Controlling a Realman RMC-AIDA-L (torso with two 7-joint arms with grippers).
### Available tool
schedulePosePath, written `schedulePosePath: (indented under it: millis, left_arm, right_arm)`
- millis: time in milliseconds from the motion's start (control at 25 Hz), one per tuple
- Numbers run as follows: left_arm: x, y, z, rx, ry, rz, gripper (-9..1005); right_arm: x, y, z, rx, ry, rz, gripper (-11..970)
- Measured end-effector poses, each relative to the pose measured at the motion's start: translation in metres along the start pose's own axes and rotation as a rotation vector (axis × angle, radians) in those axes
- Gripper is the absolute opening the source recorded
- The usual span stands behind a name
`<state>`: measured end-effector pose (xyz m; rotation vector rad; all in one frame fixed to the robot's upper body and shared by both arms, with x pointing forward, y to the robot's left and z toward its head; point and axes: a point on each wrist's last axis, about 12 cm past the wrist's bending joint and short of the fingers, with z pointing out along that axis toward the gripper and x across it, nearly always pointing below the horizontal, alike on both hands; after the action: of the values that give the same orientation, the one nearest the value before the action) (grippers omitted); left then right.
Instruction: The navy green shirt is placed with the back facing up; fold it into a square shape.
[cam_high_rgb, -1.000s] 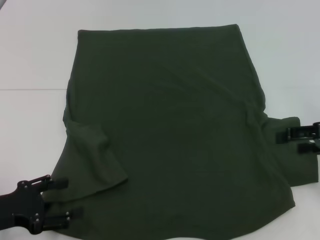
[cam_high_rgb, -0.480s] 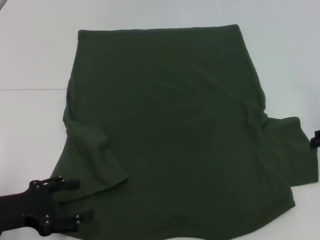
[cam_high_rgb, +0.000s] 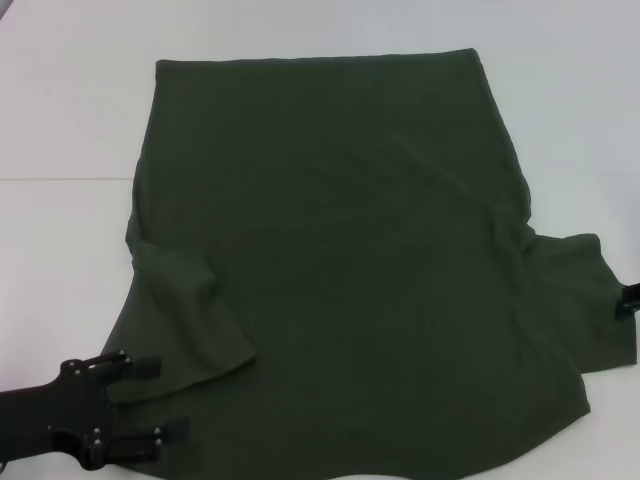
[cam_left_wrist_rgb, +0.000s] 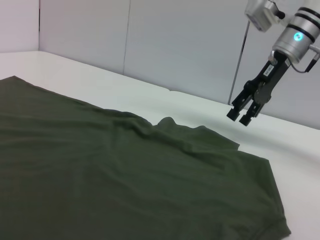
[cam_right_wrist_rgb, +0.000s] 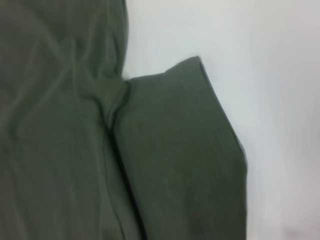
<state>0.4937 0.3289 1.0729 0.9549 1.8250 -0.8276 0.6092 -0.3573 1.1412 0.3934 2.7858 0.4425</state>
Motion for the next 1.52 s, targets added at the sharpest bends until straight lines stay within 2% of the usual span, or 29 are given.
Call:
schedulePosePath:
  millis: [640,1520]
  left_arm:
    - [0.002,0.002,0.001,-0.020,0.011,-0.005,874]
    - [0.002,0.001,0.003,-0.014,0.010,-0.003,875]
  right_arm:
    - [0.004,0.004,0.026,-0.011,-0.003,0.008,941]
    - [0.008,0.003,0.035,-0.044,-0.013,0.013,941]
